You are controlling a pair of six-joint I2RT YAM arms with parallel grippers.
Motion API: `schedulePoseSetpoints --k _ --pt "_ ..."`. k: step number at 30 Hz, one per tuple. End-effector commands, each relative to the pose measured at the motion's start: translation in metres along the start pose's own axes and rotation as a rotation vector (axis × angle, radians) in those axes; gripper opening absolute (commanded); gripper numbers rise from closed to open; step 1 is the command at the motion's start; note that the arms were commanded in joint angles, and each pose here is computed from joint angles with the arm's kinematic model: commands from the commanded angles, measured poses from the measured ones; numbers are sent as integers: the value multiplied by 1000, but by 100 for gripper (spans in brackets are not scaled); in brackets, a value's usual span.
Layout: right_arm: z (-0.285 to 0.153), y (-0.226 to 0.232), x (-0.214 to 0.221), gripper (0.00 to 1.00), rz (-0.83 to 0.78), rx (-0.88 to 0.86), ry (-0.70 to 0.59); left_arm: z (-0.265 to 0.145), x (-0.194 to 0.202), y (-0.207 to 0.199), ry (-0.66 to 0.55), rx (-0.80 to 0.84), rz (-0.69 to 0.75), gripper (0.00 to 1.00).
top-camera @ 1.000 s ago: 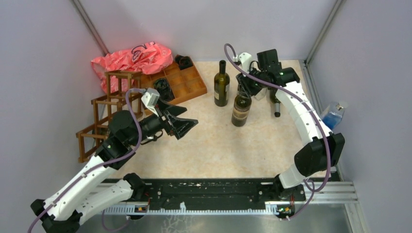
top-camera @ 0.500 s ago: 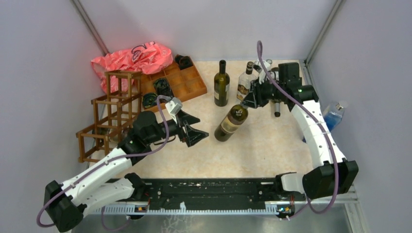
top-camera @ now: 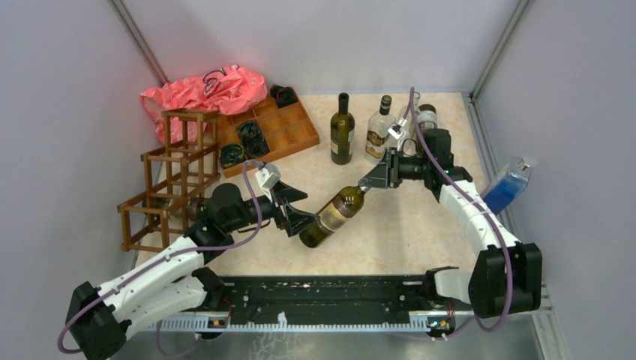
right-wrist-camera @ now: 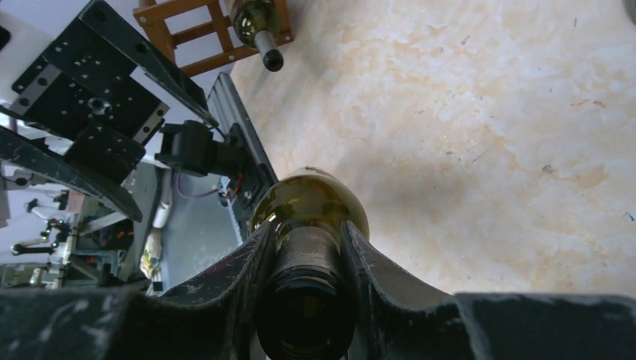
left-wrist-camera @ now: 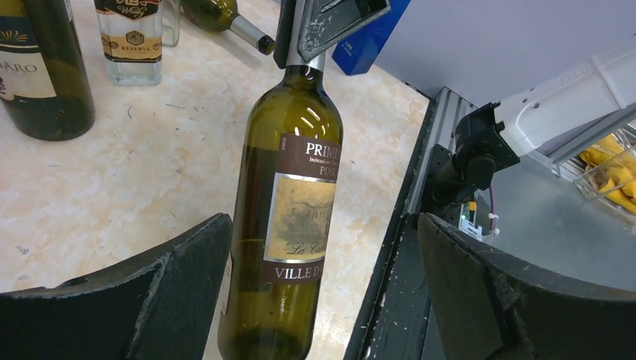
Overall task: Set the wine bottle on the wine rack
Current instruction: Pick up the wine bottle from the center of the board.
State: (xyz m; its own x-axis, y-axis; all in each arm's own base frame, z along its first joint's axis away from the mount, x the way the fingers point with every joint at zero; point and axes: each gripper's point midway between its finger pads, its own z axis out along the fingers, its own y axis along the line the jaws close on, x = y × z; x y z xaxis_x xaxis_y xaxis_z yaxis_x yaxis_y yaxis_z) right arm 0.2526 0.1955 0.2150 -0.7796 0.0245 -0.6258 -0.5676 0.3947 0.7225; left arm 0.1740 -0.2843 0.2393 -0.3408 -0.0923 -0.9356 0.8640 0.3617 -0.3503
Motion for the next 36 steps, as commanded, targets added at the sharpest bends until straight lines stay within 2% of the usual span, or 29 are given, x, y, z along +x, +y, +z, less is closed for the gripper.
schedulePoseSetpoints --k 1,14,30,36 --pt "-11 41 -23 0 -77 -159 -90 1 -5 -1 -45 5 22 99" --pt "-4 23 -4 0 7 -167 -117 16 15 8 61 -39 -11 99" --pt "0 12 0 0 31 -161 -118 42 44 14 251 -129 66 99" --pt "0 13 0 0 31 -162 -118 47 56 2 309 -43 124 99"
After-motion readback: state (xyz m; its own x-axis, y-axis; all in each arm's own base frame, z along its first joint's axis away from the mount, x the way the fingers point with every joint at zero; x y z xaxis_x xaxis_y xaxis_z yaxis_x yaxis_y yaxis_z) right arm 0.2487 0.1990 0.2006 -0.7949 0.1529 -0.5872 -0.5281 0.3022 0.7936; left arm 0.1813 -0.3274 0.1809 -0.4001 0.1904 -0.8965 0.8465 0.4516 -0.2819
